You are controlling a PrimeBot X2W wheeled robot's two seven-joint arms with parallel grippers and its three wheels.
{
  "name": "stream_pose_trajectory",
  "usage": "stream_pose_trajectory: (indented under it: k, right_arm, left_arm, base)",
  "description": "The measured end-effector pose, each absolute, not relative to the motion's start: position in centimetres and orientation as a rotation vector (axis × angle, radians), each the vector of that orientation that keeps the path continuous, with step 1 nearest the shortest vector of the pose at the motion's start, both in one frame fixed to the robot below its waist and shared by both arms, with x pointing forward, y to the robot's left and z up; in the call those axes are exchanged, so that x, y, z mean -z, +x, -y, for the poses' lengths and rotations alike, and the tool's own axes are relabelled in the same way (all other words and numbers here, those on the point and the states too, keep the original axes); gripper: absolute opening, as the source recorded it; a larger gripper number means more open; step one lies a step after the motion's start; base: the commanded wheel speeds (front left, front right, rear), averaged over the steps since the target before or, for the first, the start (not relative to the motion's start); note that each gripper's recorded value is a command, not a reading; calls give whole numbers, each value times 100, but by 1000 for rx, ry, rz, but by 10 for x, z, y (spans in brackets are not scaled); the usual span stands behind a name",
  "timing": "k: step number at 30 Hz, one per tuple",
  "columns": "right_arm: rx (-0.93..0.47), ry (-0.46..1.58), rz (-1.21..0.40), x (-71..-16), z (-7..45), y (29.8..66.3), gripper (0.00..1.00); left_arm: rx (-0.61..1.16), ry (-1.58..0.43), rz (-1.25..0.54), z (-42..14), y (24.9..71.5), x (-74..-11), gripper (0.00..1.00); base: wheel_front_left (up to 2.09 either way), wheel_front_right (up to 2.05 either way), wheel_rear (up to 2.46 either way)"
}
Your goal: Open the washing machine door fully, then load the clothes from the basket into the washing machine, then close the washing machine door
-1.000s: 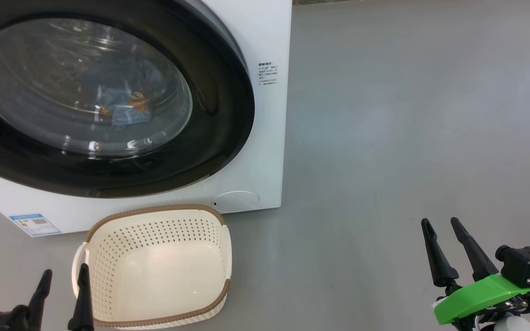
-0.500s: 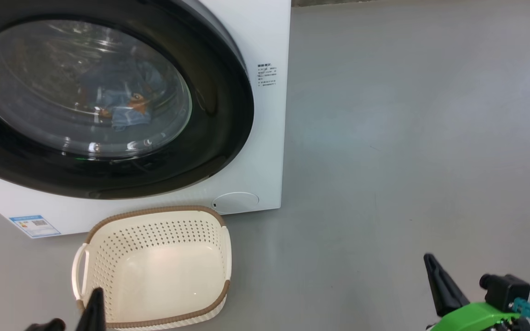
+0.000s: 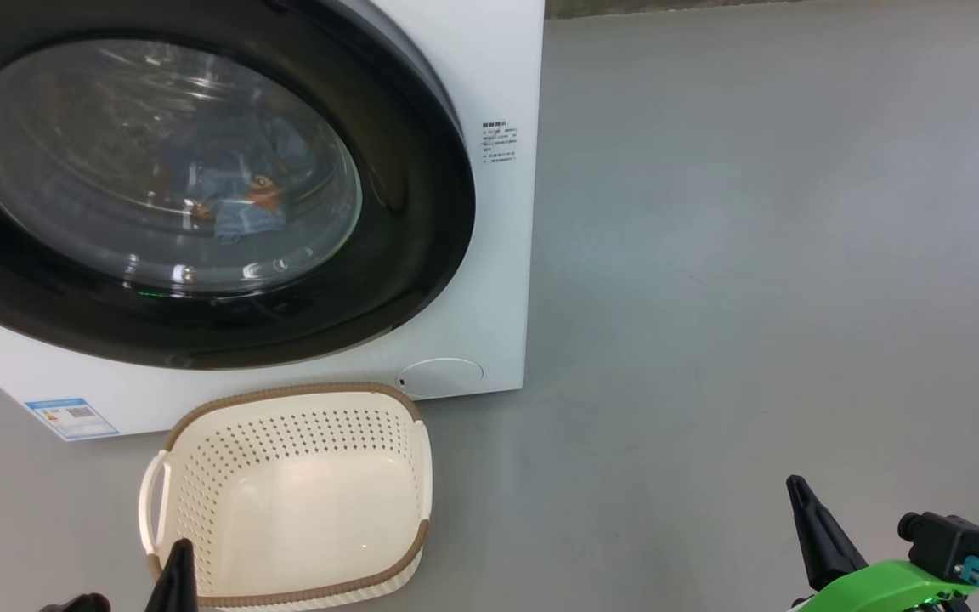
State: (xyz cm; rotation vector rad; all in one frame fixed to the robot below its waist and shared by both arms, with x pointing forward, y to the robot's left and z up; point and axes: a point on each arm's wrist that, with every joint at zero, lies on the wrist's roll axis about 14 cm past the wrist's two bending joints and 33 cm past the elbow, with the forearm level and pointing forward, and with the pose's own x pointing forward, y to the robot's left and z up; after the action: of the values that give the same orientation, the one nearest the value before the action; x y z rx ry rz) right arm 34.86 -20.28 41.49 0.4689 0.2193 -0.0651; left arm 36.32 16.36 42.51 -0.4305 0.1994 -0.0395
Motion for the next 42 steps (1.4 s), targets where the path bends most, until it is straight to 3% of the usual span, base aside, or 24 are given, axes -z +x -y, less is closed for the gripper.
stream_pose_trajectory:
  k: [42]
  right_arm:
    - [142, 876, -168, -435, 208, 361, 0]
  left_arm:
    - [-73, -841, -201, -180, 364, -434, 0]
  base:
    - [0, 0, 0]
